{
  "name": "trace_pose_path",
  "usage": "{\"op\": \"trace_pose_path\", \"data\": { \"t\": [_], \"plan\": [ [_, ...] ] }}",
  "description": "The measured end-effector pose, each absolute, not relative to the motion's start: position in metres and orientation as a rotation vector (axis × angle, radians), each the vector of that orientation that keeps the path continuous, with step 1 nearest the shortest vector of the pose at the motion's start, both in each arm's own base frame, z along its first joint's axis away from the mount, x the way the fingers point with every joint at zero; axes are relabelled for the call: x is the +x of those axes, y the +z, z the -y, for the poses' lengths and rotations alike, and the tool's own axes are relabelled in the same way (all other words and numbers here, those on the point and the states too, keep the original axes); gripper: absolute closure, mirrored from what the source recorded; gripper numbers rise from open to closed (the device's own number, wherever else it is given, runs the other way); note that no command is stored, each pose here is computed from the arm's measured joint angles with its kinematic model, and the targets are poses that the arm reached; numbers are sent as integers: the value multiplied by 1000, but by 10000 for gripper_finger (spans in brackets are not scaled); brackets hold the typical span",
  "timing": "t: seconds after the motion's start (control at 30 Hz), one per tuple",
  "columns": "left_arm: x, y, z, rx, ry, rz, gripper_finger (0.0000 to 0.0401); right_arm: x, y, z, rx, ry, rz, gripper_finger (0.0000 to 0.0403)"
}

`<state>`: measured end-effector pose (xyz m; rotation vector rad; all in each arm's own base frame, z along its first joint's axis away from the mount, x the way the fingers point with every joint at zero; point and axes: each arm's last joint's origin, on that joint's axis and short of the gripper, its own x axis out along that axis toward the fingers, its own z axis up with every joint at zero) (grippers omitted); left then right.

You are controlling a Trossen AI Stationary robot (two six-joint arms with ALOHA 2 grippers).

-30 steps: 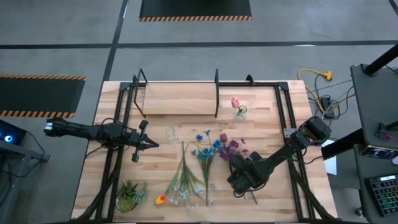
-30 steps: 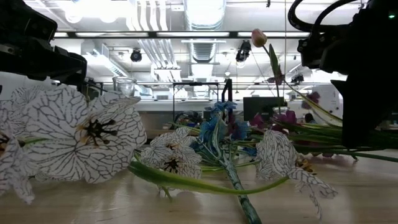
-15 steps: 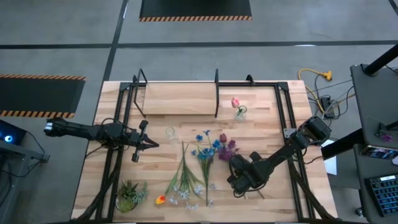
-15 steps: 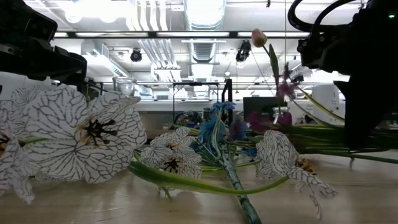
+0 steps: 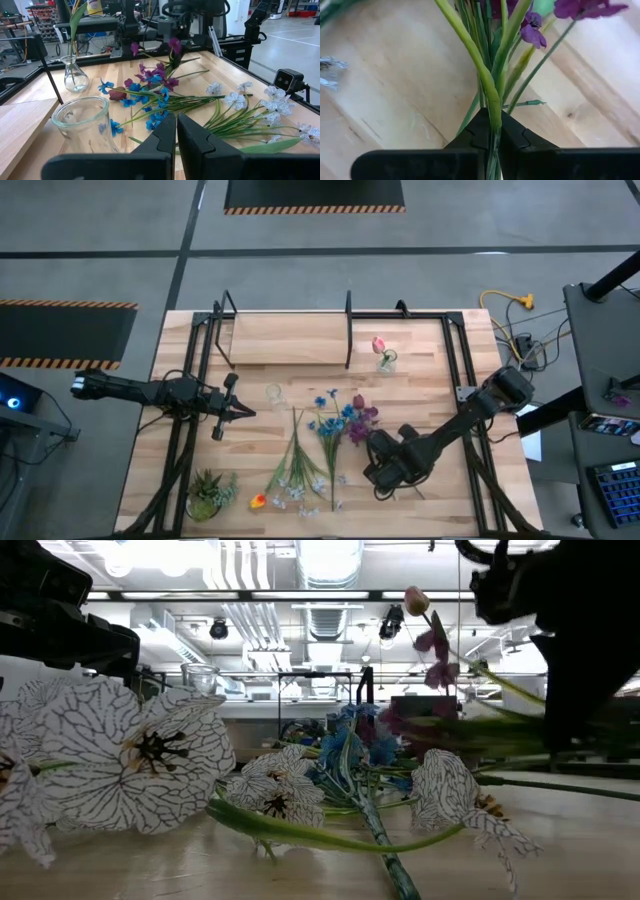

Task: Pick and place flowers into a vace then onto a shelf
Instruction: Put the violet flowers into the right transparent vase

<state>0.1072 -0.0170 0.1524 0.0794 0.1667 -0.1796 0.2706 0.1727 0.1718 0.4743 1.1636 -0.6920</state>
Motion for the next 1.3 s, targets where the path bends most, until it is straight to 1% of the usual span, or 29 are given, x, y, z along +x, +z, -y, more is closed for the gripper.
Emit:
{"op": "trace_pose_path", "data": {
  "t": [0.13, 0.3, 0.57, 0.67, 0.8, 0.93, 1.07, 1.3],
  "plan": [
    [107, 152, 17, 80, -180, -166, 401, 270, 184, -173, 430, -698, -1146, 391],
    [107, 152, 17, 79, -181, -166, 401, 268, 201, -175, 409, -661, -1079, 391],
    [107, 152, 17, 80, -181, -166, 401, 249, 234, -180, 375, -593, -902, 390],
    [107, 152, 17, 80, -181, -166, 401, 243, 241, -182, 357, -550, -870, 390],
    [107, 152, 17, 80, -180, -166, 401, 243, 251, -187, 310, -416, -826, 390],
    [107, 152, 17, 80, -180, -166, 401, 246, 256, -189, 284, -350, -790, 390],
    [107, 152, 17, 79, -180, -166, 401, 246, 256, -186, 232, -385, -707, 390],
    [107, 152, 17, 79, -180, -166, 401, 242, 233, -178, 193, -432, -672, 390]
  ]
}}
